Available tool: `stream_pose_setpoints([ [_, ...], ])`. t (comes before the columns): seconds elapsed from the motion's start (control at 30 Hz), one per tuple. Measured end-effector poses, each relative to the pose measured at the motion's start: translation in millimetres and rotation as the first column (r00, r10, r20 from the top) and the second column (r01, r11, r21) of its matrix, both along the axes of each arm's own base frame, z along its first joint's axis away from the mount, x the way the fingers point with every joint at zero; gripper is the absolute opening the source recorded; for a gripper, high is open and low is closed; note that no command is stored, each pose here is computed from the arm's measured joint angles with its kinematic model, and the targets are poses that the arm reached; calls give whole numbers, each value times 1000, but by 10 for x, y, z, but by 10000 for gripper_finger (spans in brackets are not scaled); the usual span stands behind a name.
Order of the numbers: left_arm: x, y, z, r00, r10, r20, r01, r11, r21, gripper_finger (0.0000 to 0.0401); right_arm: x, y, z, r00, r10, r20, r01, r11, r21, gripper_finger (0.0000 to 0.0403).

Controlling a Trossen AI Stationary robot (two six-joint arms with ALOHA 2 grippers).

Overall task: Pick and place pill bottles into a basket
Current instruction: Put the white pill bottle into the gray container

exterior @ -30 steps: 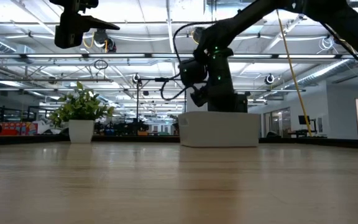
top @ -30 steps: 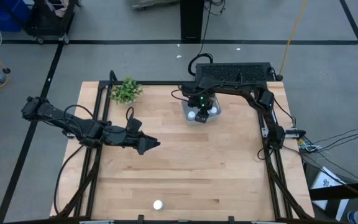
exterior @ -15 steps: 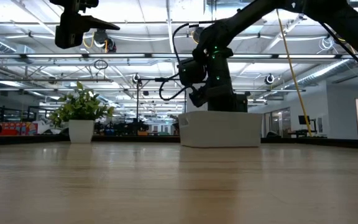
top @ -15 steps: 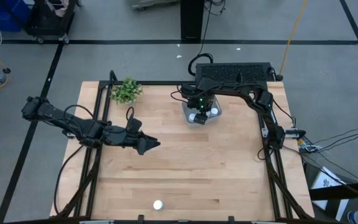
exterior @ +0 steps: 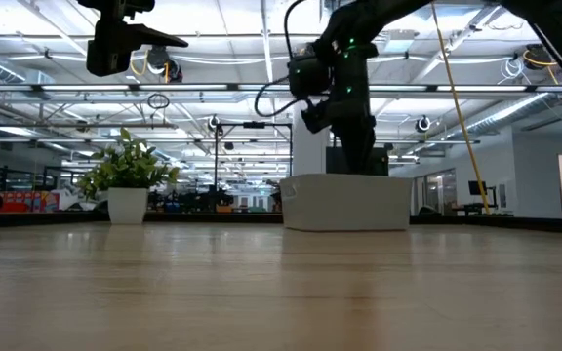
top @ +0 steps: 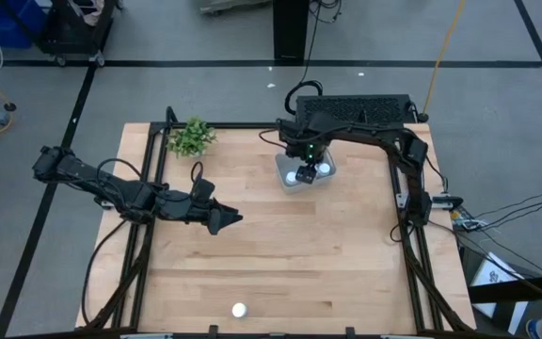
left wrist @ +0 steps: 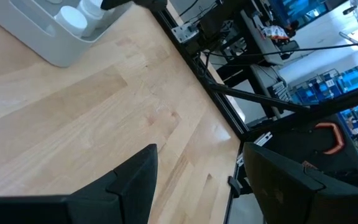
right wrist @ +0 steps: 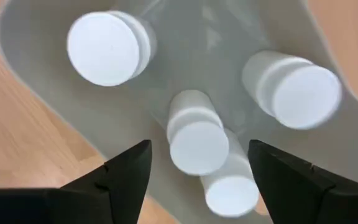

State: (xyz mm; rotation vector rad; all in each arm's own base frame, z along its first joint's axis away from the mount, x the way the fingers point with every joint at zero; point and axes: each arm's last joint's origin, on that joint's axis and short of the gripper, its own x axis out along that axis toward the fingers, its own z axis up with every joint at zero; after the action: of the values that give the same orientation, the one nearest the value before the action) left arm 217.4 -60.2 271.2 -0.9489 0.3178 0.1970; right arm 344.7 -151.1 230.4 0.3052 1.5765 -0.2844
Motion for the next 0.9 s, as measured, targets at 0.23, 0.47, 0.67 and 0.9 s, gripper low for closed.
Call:
stream_pose_setpoints([
  [0.23, 5, 5, -1, 1000, -14, -3, 14, 998, -67, 243, -183, 142, 484, 990, -76, 116, 83, 995, -52, 263],
  [0.47, 45, 55, 53, 996, -73, 48, 79, 987, -140, 243, -473, 499, 1177, 905, -185, 384, 225, 973, -61, 263],
  [0.67, 85, 22, 139, 982, -155, 104, 168, 976, -137, 243, -649, 881, 1753, 670, -240, 702, 321, 947, 17, 263],
  [0.9, 198, -242, 256, 951, -286, -116, 280, 958, -66, 243, -750, 1332, 2094, 462, -211, 861, 340, 939, 48, 263],
])
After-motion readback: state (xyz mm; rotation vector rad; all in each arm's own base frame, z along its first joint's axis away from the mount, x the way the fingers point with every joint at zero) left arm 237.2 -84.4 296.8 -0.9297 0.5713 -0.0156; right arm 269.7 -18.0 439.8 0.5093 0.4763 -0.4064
